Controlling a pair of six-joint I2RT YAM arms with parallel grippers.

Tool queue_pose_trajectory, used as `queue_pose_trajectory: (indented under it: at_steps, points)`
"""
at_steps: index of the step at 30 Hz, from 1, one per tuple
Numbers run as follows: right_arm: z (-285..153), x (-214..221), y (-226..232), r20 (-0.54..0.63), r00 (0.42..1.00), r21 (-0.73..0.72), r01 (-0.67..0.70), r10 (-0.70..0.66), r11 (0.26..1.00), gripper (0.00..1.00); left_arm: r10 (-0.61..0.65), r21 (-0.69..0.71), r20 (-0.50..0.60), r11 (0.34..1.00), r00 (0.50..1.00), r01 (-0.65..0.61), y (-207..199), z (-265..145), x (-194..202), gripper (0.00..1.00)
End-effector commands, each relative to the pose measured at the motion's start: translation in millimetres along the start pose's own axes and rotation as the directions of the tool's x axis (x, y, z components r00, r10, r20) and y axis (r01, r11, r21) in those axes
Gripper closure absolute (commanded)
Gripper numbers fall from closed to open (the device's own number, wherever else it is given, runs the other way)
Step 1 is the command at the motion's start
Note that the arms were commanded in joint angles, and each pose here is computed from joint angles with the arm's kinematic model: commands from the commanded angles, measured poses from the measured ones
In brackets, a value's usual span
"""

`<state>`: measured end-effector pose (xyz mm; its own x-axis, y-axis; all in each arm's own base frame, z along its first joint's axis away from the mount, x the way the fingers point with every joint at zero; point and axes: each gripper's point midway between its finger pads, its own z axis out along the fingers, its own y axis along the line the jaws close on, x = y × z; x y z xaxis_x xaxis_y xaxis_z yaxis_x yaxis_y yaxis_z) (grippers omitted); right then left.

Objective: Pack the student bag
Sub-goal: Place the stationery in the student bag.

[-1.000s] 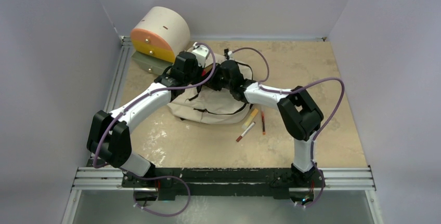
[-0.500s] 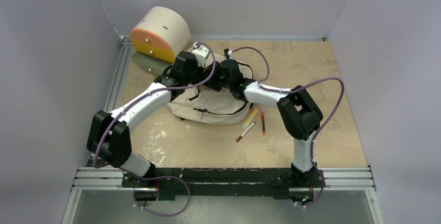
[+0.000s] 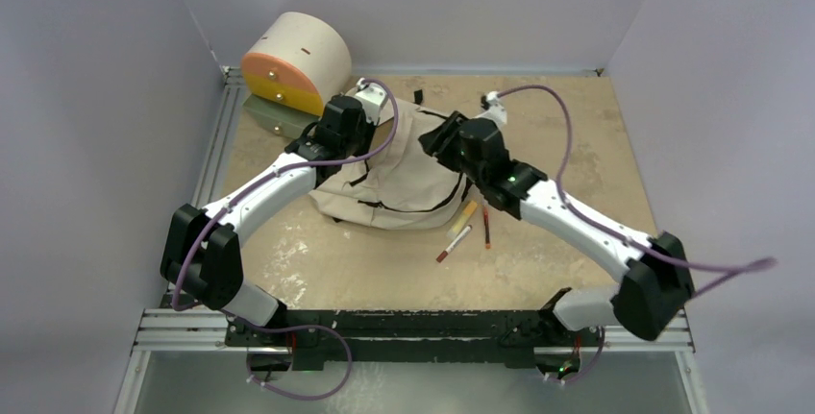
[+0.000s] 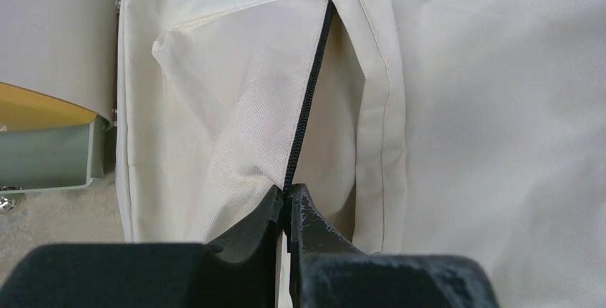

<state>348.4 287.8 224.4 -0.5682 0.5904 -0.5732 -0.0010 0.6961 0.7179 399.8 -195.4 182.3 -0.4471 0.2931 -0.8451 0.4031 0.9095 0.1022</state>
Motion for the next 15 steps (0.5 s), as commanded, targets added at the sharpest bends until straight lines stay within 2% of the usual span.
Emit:
queue_pose_trajectory:
  at_steps: [1,3,7,12,15]
  points:
    - [-43,-25,-78,0.125,0.987,0.31,0.054,-0.097,0.949,0.48,-0.027,-0.011,0.096,1.0,0.995,0.028,8,-13,-36,1.0]
    - [-57,-25,-103,0.114,0.987,0.391,0.056,-0.109,0.919,0.48,-0.028,-0.011,0.096,1.0,0.995,0.029,8,-13,-36,1.0]
    - [-75,-10,-146,0.021,0.992,0.53,0.093,-0.123,0.843,0.47,-0.028,-0.01,0.096,1.0,0.995,0.029,8,-13,-36,1.0]
    - [-79,7,-183,-0.065,0.992,0.609,0.128,-0.112,0.783,0.46,-0.027,-0.009,0.094,1.0,0.995,0.028,8,-12,-36,1.0]
    - [-73,10,-204,-0.097,0.991,0.622,0.131,-0.09,0.772,0.46,-0.028,-0.011,0.093,1.0,0.995,0.03,8,-13,-35,1.0]
